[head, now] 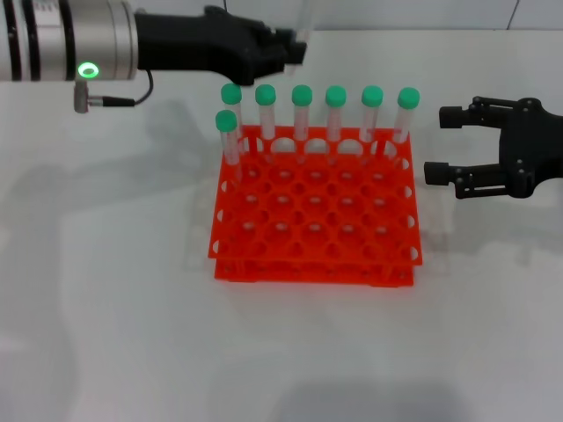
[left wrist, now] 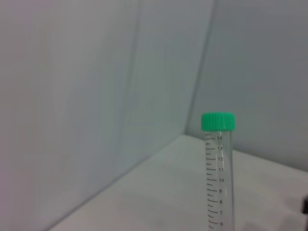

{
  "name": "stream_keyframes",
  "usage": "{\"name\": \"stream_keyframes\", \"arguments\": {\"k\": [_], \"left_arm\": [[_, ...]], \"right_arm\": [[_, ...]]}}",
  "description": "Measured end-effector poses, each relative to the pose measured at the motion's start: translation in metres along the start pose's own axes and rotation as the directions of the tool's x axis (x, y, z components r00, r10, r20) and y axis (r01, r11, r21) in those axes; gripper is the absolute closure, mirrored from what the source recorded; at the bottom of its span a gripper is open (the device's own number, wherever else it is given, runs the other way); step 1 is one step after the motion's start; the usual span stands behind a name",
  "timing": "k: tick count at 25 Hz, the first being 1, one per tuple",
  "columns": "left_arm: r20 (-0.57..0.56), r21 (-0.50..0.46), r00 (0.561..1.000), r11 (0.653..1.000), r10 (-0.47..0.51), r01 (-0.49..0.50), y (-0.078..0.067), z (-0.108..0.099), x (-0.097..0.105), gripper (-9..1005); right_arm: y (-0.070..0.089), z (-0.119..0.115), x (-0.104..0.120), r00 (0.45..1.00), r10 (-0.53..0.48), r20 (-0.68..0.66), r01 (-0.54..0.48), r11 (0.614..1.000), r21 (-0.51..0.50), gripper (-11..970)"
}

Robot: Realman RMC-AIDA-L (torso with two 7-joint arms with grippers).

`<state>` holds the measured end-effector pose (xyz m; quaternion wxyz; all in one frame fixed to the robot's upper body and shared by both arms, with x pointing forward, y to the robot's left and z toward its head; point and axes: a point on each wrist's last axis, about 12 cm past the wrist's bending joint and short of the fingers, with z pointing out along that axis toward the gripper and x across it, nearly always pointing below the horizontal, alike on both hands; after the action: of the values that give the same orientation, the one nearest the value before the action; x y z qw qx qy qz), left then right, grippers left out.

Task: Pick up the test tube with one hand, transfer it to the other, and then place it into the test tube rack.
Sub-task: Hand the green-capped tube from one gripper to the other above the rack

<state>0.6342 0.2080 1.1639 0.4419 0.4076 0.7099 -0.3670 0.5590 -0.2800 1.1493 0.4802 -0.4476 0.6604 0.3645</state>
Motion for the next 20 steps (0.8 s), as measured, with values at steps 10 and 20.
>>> {"name": "stream_keyframes", "arguments": {"k": [10,20], "left_arm": [[0.005,0.009,0.999,0.999,0.032,-0.032,-0.004,-0.012,0.018,803],[0.051,0.028,0.998,0.999,0.044,-0.045,-0.006,-0.025,0.02,802]], "right_arm": [[-0.001,-0.007,0.0,1.0,0.002,0.028,-0.003,1.0,0.029,106],[-0.003,-0.01,-0.004,0.999,-0.01,0.046,0.009,0.999,0.036,106]]}}
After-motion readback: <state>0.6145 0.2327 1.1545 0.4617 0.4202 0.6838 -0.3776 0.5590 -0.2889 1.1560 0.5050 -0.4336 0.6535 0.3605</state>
